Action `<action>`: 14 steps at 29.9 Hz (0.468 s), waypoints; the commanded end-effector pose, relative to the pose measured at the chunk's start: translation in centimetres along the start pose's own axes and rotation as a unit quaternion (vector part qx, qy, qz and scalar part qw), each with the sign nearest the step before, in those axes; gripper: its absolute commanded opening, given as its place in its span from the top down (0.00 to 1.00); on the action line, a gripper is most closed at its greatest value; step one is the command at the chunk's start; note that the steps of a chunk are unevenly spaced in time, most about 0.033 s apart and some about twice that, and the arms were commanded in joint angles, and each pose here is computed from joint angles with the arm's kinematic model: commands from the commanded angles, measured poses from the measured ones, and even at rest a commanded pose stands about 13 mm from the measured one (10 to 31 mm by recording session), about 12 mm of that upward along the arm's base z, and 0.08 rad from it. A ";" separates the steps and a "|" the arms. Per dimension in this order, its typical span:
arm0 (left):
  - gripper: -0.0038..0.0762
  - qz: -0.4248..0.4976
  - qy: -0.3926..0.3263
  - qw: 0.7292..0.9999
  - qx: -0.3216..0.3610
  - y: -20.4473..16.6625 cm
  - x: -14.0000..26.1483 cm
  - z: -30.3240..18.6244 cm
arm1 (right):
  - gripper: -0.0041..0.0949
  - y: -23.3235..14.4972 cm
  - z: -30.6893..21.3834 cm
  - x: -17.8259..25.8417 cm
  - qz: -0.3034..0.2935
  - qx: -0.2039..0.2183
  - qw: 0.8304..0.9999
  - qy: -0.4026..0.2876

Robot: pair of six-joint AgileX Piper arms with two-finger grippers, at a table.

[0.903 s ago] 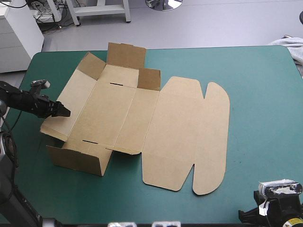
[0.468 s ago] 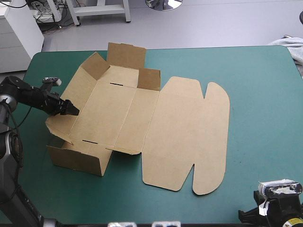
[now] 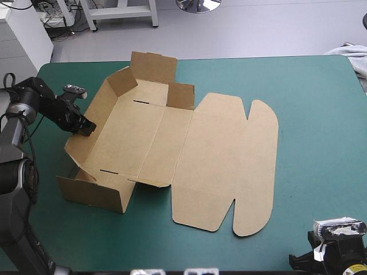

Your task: Fold the box

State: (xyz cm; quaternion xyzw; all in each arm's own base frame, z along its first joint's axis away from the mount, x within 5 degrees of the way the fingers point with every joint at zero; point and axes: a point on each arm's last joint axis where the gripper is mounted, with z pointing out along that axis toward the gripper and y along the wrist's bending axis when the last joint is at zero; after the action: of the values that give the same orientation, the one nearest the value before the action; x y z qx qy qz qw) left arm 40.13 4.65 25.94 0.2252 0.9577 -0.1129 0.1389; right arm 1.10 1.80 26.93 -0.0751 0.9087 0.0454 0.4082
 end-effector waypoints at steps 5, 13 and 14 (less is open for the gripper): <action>0.92 -0.015 0.011 1.000 0.016 -1.2 -0.4 -1.0 | 0.98 -0.1 -0.3 -1.0 -0.004 0.003 1.000 -0.030; 0.96 -0.007 0.022 1.000 0.001 -1.0 -0.3 -1.0 | 0.98 -0.1 -0.3 -1.0 -0.004 0.003 1.000 -0.030; 0.96 0.000 0.026 1.000 -0.008 -1.1 -0.3 -1.2 | 0.98 -0.1 -0.3 -1.0 -0.004 0.003 1.000 -0.030</action>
State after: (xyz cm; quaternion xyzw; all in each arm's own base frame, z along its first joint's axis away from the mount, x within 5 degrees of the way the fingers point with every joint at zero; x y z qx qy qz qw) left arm 40.65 4.46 24.72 0.2045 0.9653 -0.1114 0.1181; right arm 1.10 1.79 26.93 -0.0751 0.9087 0.0451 0.4082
